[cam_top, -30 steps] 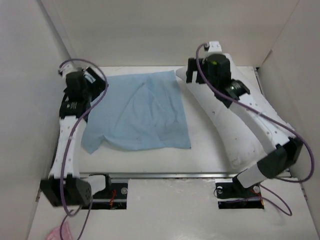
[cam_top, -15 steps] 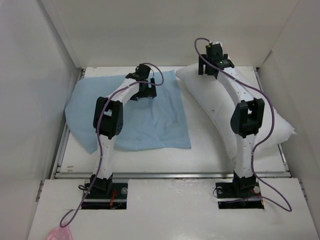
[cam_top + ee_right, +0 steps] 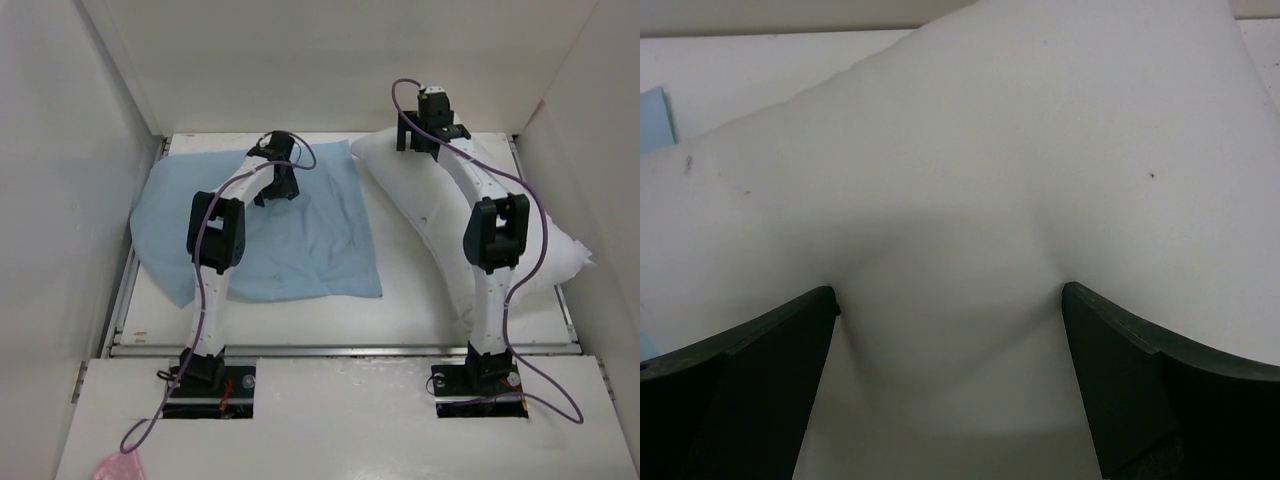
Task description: Put the pillow into the pillowcase
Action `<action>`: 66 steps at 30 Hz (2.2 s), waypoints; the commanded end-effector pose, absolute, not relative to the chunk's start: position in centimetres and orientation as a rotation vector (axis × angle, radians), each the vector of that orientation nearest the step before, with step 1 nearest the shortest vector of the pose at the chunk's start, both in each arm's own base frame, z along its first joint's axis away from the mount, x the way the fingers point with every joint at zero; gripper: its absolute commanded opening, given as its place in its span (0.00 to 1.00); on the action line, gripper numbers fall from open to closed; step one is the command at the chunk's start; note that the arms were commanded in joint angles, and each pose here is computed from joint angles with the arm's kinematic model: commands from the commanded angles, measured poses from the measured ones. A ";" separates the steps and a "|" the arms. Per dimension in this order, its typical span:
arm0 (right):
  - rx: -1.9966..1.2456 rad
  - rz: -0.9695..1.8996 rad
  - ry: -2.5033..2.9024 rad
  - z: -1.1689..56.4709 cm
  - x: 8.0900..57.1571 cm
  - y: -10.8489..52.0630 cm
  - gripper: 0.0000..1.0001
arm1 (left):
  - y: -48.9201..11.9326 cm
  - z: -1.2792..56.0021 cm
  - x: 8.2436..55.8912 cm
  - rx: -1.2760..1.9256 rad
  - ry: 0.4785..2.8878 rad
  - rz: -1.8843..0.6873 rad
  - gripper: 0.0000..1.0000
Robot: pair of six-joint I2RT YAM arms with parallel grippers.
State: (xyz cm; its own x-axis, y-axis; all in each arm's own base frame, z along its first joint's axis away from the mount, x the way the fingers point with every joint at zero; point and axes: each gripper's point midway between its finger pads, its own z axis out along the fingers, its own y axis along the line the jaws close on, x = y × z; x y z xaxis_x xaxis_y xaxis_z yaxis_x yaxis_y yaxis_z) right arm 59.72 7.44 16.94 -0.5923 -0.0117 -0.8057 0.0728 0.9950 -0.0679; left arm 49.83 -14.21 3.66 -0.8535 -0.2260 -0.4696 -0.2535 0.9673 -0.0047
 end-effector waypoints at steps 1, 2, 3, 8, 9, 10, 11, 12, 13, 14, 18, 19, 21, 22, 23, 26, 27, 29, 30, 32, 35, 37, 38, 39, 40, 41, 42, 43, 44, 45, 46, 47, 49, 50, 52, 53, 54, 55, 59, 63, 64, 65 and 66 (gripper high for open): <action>0.015 -0.114 2.272 14.2 58.7 7.3 1.00 | -13.4 8.2 50.3 -0.422 2.525 0.039 0.69; 0.021 -0.122 2.260 14.4 58.9 7.2 1.00 | -13.8 8.6 50.5 -0.416 2.526 0.006 0.61; 0.020 -0.124 2.269 14.0 58.7 7.1 1.00 | -13.9 7.6 50.7 -0.416 2.539 0.015 0.42; -0.011 -0.041 2.284 13.1 59.3 8.1 0.87 | -14.6 7.7 51.3 -0.422 2.545 -0.023 0.00; -0.041 -0.024 2.306 12.0 59.4 8.5 0.66 | -14.9 8.6 51.5 -0.405 2.529 -0.050 0.00; -0.082 0.035 2.309 12.0 59.6 9.5 0.52 | -15.2 10.2 52.0 -0.402 2.490 -0.089 0.00; -0.108 0.057 2.319 11.5 59.6 9.8 0.32 | -15.2 11.0 52.1 -0.389 2.471 -0.098 0.00; -0.130 0.073 2.319 11.5 59.5 10.1 0.04 | -15.6 11.6 52.1 -0.370 2.461 -0.130 0.00; -0.134 0.085 2.308 11.9 59.5 10.3 0.00 | -15.7 12.2 52.0 -0.349 2.451 -0.144 0.00; -0.162 0.104 2.282 12.8 59.3 10.6 0.00 | -16.5 13.8 52.0 -0.332 2.419 -0.179 0.00; -0.141 0.112 2.071 20.2 57.6 10.1 0.00 | -18.0 16.9 51.7 -0.233 2.365 -0.230 0.00; -0.131 0.122 1.953 25.4 56.8 9.9 0.00 | -18.9 16.9 51.4 -0.212 2.370 -0.249 0.00; -0.151 0.157 1.916 27.1 54.8 10.2 0.00 | -19.4 18.4 51.2 -0.168 2.340 -0.269 0.00; -0.166 0.187 1.855 30.2 53.2 10.4 0.00 | -19.6 18.4 51.1 -0.163 2.343 -0.281 0.00; -0.194 0.204 1.844 30.7 52.3 10.6 0.00 | -19.8 19.2 51.3 -0.158 2.321 -0.304 0.00; -0.247 0.274 1.856 30.5 48.9 11.4 0.00 | -20.3 18.8 50.9 -0.131 2.338 -0.331 0.00; -0.254 0.282 1.865 30.1 48.2 11.4 0.00 | -20.3 18.8 50.9 -0.131 2.339 -0.331 0.00; -0.300 0.307 1.887 28.5 46.4 13.7 0.00 | -20.7 19.0 50.5 -0.120 2.338 -0.336 0.00; -0.315 0.314 1.872 29.1 45.7 14.5 0.00 | -20.5 19.3 50.2 -0.110 2.335 -0.333 0.00; -0.360 0.281 1.863 29.1 44.4 17.2 0.00 | -20.6 19.7 49.9 -0.089 2.333 -0.347 0.00; -0.347 0.204 1.869 28.9 43.6 18.7 0.00 | -21.5 20.7 48.1 -0.042 2.336 -0.380 0.00; -0.326 0.220 1.852 29.9 44.0 19.0 0.00 | -21.0 19.9 46.9 -0.042 2.362 -0.370 0.00; -0.323 0.222 1.843 30.3 44.1 19.0 0.00 | -21.3 21.0 46.3 -0.029 2.340 -0.384 0.00; -0.298 0.219 1.826 31.3 44.1 19.2 0.00 | -21.2 21.0 45.9 -0.029 2.343 -0.383 0.00; -0.288 0.206 1.828 31.0 44.6 19.2 0.00 | -21.0 20.6 45.5 -0.029 2.353 -0.379 0.00; -0.291 0.196 1.840 30.3 44.7 19.5 0.00 | -21.1 21.1 45.3 -0.024 2.346 -0.394 0.00; -0.276 0.172 1.838 30.4 44.9 19.6 0.00 | -21.0 21.0 45.0 -0.024 2.349 -0.393 0.00; -0.271 0.162 1.842 30.2 45.4 19.6 0.00 | -21.4 21.2 44.5 -0.011 2.347 -0.400 0.00; -0.262 0.150 1.842 30.2 45.5 19.4 0.00 | -21.0 21.1 44.5 -0.021 2.352 -0.374 0.00; -0.256 0.134 1.853 29.7 45.7 19.3 0.00 | -20.7 21.7 44.1 -0.038 2.340 -0.374 0.00; -0.218 0.090 1.844 30.2 46.0 18.5 0.00 | -20.5 21.5 43.7 -0.038 2.350 -0.369 0.00; -0.200 0.066 1.844 30.2 46.3 18.1 0.00 | -20.3 21.6 43.6 -0.043 2.348 -0.359 0.00; -0.182 0.038 1.826 30.8 46.8 17.8 0.00 | -20.1 21.7 43.2 -0.054 2.347 -0.364 0.00; -0.190 0.033 1.823 30.9 47.0 17.9 0.00 | -20.1 21.7 43.2 -0.054 2.347 -0.364 0.00; -0.215 0.047 1.824 30.8 47.3 18.4 0.00 | -20.6 22.9 43.4 -0.043 2.326 -0.399 0.00; -0.262 0.079 1.830 30.3 47.1 19.6 0.00 | -20.9 22.9 43.6 -0.038 2.326 -0.410 0.00; -0.277 0.094 1.829 30.3 46.9 20.2 0.00 | -21.0 23.9 43.9 -0.038 2.302 -0.420 0.00; -0.288 0.102 1.827 30.3 46.6 20.7 0.00 | -21.2 23.8 44.2 -0.038 2.304 -0.420 0.00; -0.377 0.122 1.820 29.8 44.8 24.1 0.00 | -23.1 24.9 44.3 0.011 2.291 -0.513 0.00; -0.443 0.151 1.808 31.0 42.8 26.9 0.00 | -23.6 26.2 44.2 0.025 2.259 -0.534 0.00; -0.453 0.176 1.795 31.6 42.1 26.8 0.00 | -23.6 26.2 44.2 0.035 2.257 -0.530 0.00; -0.477 0.221 1.790 31.8 41.3 27.7 0.00 | -24.0 26.2 43.9 0.052 2.262 -0.560 0.00; -0.486 0.252 1.791 31.7 40.9 28.0 0.00 | -24.0 26.9 43.9 0.052 2.242 -0.567 0.00</action>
State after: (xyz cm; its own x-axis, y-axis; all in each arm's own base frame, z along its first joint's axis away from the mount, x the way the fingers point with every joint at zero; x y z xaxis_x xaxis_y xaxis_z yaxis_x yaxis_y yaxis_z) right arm 41.34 26.63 24.33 -0.3543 -0.3121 -0.8815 -0.4232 0.8941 -0.1465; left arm 43.99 -22.70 23.04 -0.7276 -0.1315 -0.6733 0.1423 0.9312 -0.3356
